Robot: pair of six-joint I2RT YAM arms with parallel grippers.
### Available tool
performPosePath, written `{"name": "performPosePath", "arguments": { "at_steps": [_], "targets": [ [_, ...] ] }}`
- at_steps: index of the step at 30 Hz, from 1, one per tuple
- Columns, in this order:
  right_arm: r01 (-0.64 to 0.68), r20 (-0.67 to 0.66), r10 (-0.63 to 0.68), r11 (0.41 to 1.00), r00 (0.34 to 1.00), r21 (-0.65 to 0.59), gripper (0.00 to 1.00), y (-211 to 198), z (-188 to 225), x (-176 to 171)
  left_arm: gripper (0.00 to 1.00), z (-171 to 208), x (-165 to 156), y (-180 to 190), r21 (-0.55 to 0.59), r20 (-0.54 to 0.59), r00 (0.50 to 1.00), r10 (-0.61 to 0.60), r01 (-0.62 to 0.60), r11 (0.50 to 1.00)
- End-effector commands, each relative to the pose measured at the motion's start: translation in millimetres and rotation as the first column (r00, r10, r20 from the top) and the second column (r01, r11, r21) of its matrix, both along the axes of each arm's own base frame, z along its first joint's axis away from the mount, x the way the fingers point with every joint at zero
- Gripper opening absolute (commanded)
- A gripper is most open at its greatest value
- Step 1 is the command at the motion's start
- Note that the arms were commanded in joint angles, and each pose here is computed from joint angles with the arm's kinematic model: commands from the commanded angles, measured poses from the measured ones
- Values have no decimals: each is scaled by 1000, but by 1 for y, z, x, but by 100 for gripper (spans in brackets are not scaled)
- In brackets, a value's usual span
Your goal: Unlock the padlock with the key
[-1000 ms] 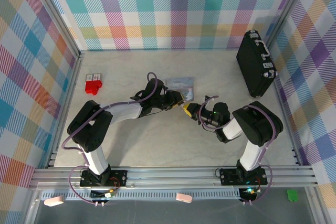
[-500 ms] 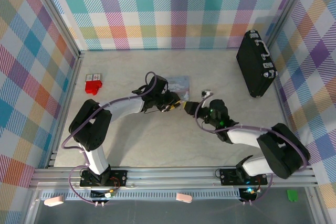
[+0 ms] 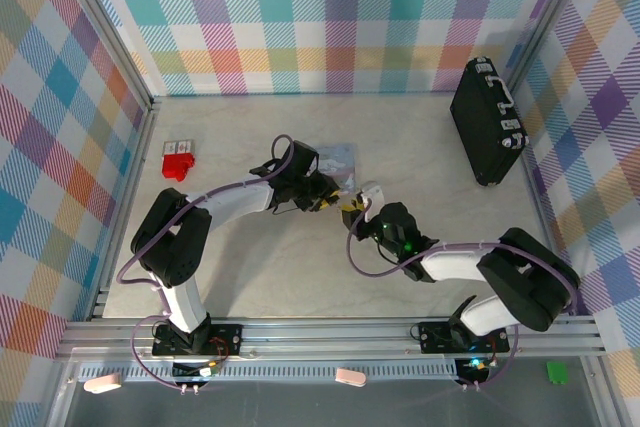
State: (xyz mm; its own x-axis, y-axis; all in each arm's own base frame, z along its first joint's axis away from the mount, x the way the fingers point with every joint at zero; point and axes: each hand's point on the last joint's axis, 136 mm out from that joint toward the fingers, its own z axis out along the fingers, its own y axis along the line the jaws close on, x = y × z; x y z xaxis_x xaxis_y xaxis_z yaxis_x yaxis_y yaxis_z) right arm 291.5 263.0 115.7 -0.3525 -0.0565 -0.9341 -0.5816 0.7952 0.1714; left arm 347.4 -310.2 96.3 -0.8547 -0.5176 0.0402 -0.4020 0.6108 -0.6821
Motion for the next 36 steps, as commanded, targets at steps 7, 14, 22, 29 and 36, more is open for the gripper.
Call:
{"name": "performPosePath", "arguments": {
  "at_steps": [7,14,22,29,36],
  "targets": [
    [63,-325,56,936,944,345,36,22,0,3,5,9,3,-5,-46,44,998,-45,47,998],
    [113,-440,89,904,894,413,37,14,-16,15,15,-14,-9,8,38,28,996,-79,78,996],
    [137,-486,67,918,871,373,36,12,-29,14,22,-50,-17,15,136,49,991,-128,121,983],
    [135,-480,55,926,875,353,36,7,-29,11,42,-64,-24,28,220,46,988,-148,135,966],
    [130,-482,59,928,874,350,36,8,-30,10,66,-43,-31,36,257,99,978,-186,155,954]
  ]
}}
